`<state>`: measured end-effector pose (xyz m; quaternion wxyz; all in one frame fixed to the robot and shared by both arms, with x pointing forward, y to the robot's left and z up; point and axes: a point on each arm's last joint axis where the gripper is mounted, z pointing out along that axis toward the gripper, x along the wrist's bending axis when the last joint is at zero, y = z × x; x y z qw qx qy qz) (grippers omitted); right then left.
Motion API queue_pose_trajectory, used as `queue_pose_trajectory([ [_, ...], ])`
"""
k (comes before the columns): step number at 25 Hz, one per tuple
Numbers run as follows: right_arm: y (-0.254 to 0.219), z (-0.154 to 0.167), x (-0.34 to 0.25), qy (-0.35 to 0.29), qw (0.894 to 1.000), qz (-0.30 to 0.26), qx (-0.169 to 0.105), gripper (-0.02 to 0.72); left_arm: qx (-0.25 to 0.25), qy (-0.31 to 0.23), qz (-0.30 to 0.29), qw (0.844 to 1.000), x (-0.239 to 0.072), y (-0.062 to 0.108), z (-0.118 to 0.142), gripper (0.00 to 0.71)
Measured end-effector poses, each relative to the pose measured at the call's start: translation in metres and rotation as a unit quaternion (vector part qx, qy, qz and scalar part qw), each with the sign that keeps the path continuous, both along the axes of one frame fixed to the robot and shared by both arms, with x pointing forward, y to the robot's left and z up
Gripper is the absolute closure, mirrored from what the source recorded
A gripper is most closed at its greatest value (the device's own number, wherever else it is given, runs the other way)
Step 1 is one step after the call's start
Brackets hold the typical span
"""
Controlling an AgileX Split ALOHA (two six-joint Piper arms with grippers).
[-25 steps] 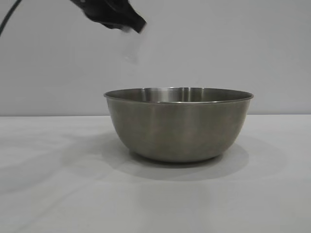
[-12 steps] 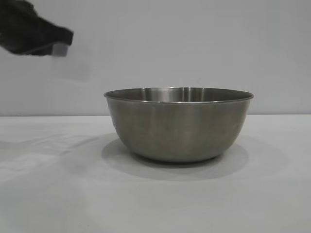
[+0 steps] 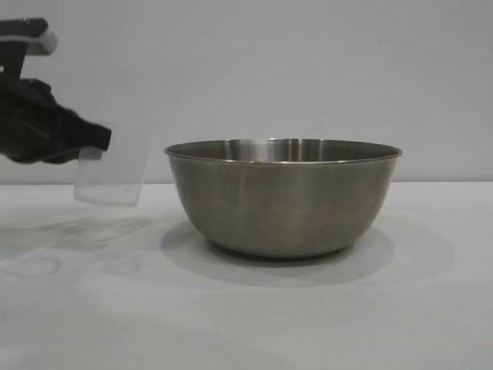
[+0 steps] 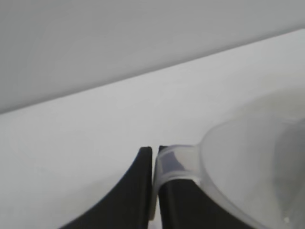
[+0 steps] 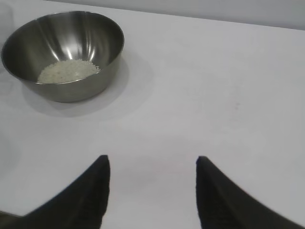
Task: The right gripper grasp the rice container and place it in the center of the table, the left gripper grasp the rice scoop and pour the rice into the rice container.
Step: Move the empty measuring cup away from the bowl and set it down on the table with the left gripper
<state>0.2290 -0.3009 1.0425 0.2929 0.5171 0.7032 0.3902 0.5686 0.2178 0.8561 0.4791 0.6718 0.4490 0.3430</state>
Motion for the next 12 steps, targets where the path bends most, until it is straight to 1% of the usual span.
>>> queue_pose_trajectory([
  [2, 0.000, 0.000, 0.000, 0.000, 1.000, 0.000, 0.000, 0.320, 0.000, 0.000, 0.000, 1.000, 0.000, 0.000, 0.000, 0.710],
  [3, 0.000, 0.000, 0.000, 0.000, 1.000, 0.000, 0.000, 0.320, 0.000, 0.000, 0.000, 1.000, 0.000, 0.000, 0.000, 0.660],
  [4, 0.000, 0.000, 0.000, 0.000, 1.000, 0.000, 0.000, 0.320, 0.000, 0.000, 0.000, 1.000, 0.000, 0.000, 0.000, 0.660],
  [5, 0.000, 0.000, 0.000, 0.000, 1.000, 0.000, 0.000, 0.320, 0.000, 0.002, 0.000, 1.000, -0.001, 0.000, -0.001, 0.606],
  [6, 0.000, 0.000, 0.000, 0.000, 1.000, 0.000, 0.000, 0.320, 0.001, 0.005, 0.000, 1.000, -0.004, 0.001, -0.002, 0.585],
  [7, 0.000, 0.000, 0.000, 0.000, 1.000, 0.000, 0.000, 0.320, 0.001, 0.011, 0.001, 1.000, -0.008, 0.002, -0.004, 0.597],
  [8, 0.000, 0.000, 0.000, 0.000, 1.000, 0.000, 0.000, 0.320, 0.002, 0.018, 0.003, 1.000, -0.013, 0.003, -0.007, 0.547],
  [9, 0.000, 0.000, 0.000, 0.000, 1.000, 0.000, 0.000, 0.320, -0.001, 0.019, 0.008, 1.000, -0.018, 0.005, -0.008, 0.534],
  [12, 0.000, 0.000, 0.000, 0.000, 1.000, 0.000, 0.000, 0.320, -0.003, 0.027, 0.009, 1.000, -0.036, 0.009, -0.013, 0.542],
])
